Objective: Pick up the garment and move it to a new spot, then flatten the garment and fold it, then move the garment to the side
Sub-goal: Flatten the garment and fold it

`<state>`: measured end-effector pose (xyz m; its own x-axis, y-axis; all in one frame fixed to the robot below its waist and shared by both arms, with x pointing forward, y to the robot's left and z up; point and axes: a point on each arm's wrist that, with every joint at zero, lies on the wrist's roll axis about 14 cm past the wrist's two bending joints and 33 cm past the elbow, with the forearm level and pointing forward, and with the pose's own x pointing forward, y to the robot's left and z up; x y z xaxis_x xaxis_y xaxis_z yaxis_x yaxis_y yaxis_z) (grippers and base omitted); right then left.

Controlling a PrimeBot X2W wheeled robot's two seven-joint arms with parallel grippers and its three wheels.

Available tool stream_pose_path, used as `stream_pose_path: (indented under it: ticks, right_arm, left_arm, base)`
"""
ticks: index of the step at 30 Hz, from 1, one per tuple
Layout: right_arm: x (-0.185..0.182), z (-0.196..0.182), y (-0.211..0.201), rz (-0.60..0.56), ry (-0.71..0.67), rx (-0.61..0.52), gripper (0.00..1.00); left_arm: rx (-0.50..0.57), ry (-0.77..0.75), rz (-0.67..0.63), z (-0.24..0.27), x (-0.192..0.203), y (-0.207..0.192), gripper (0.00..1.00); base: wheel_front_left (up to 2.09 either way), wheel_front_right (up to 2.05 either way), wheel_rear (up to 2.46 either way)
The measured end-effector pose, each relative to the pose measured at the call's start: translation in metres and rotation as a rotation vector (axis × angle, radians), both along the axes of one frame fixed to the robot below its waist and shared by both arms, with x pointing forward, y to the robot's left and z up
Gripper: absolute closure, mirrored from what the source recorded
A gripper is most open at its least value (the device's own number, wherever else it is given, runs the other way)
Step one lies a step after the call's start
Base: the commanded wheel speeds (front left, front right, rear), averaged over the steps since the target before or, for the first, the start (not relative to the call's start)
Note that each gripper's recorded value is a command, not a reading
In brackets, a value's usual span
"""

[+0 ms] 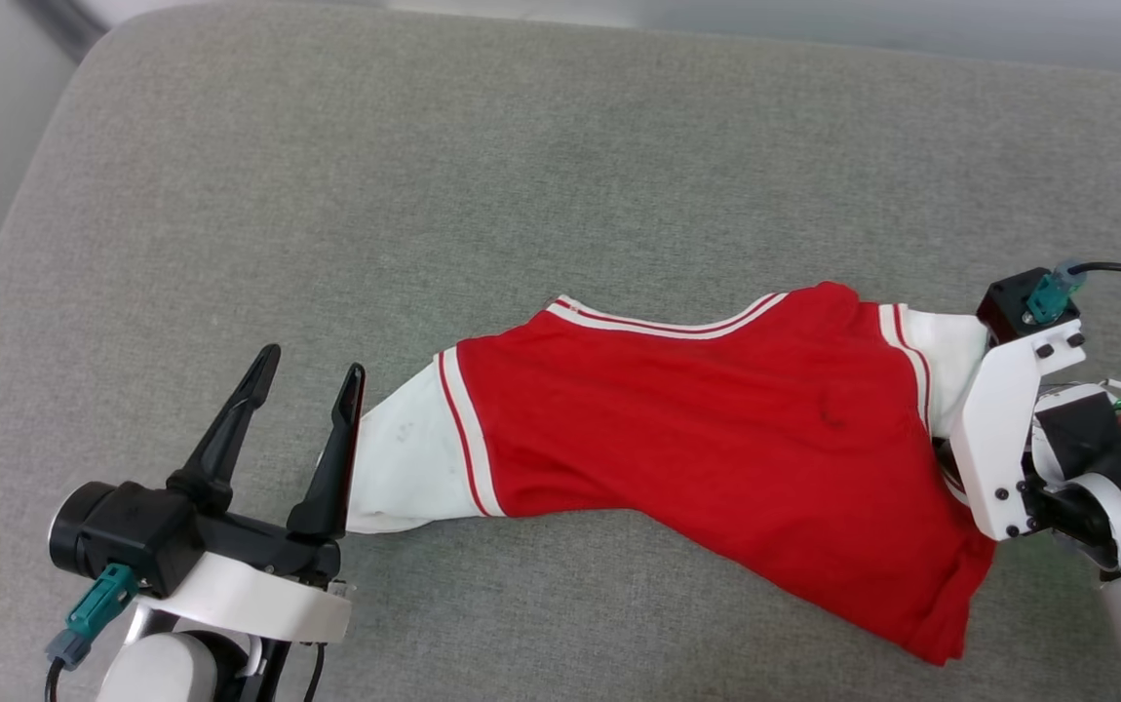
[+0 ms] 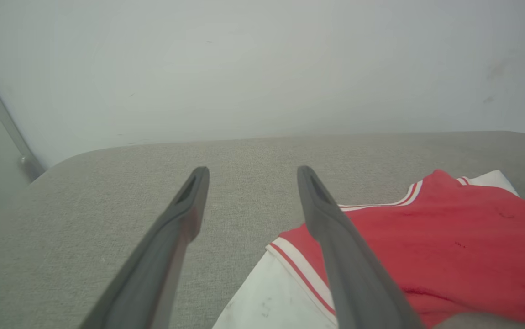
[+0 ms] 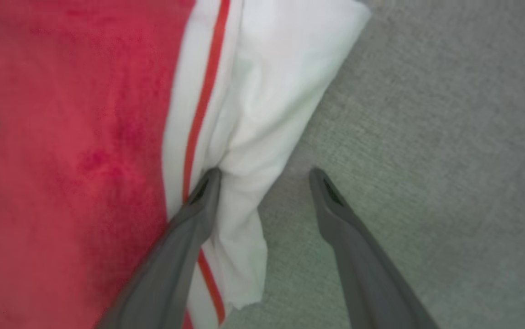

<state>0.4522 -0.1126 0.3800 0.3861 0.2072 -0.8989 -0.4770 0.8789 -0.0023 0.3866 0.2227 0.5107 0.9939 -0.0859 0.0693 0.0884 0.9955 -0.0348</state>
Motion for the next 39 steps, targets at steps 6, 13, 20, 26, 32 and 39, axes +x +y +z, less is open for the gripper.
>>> stream_pose_path:
  ticks: [6, 13, 20, 26, 32, 39]
  right_arm:
    - [-0.005, -0.016, 0.004, 0.004, 0.046, -0.006, 0.15]
    - [-0.007, -0.008, -0.002, 0.031, -0.029, -0.036, 1.00]
    - [-0.004, 0.028, -0.052, -0.037, -0.173, -0.117, 1.00]
    - [-0.021, 0.057, -0.117, -0.136, -0.240, -0.241, 1.00]
    - [-0.038, 0.052, -0.151, -0.189, -0.229, -0.329, 1.00]
    - [-0.054, 0.007, -0.136, -0.179, -0.136, -0.276, 0.00]
  left_arm:
    - [0.006, 0.009, 0.008, -0.002, -0.001, 0.003, 0.00]
    - [0.011, -0.023, -0.012, 0.008, -0.001, -0.001, 0.00]
    - [0.003, -0.051, -0.048, 0.017, -0.005, -0.012, 0.00]
    - [-0.006, -0.061, -0.091, 0.019, -0.007, -0.025, 0.00]
    - [-0.011, -0.061, -0.138, 0.019, 0.000, -0.038, 0.00]
    - [-0.013, -0.050, -0.157, 0.014, 0.006, -0.043, 0.00]
  base:
    - [0.00, 0.00, 0.00]
    - [0.00, 0.00, 0.00]
    - [0.00, 0.00, 0.00]
    - [0.00, 0.00, 0.00]
    - [0.00, 0.00, 0.00]
    - [0.00, 0.00, 0.00]
